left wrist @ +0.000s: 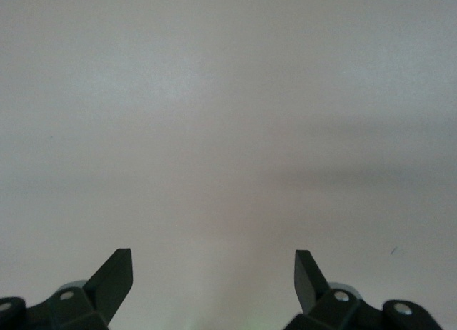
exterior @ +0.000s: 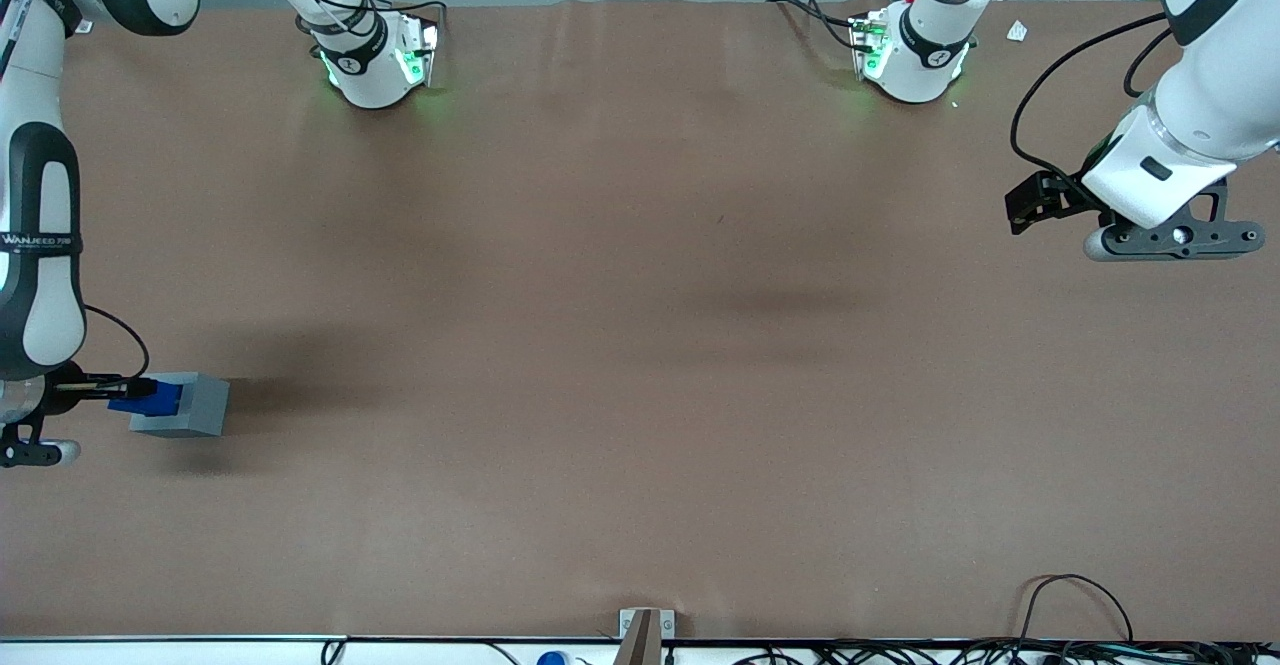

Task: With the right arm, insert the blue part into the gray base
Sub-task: 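Lower the blue block into the gray base's opening and press down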

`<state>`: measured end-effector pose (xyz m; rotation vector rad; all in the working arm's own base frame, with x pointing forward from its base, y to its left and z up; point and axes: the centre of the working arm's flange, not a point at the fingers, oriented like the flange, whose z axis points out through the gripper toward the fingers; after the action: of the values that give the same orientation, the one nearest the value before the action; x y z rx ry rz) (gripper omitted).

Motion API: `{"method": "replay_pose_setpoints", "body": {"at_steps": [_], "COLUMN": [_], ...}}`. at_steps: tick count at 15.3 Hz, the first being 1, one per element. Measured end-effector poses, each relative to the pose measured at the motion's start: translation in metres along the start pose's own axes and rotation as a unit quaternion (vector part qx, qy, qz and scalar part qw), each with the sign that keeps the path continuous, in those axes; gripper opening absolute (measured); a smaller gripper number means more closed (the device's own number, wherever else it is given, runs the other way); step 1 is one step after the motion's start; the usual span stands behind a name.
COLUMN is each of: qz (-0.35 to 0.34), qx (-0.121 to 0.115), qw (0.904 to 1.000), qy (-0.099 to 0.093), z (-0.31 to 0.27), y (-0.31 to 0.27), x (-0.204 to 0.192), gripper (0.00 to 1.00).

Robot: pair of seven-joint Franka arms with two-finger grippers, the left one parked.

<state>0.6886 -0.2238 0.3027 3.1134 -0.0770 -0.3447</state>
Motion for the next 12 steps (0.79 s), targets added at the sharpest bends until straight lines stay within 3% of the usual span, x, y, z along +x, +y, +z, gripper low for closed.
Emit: {"method": "replay_pose_setpoints", "body": {"at_steps": [12], "qz": [-0.009], "qx": [0.0], "qw": [0.9999], "qy": [-0.008], "z": [0.014], "y": [-0.011], "x": [0.006], "gripper": [0.51]}}
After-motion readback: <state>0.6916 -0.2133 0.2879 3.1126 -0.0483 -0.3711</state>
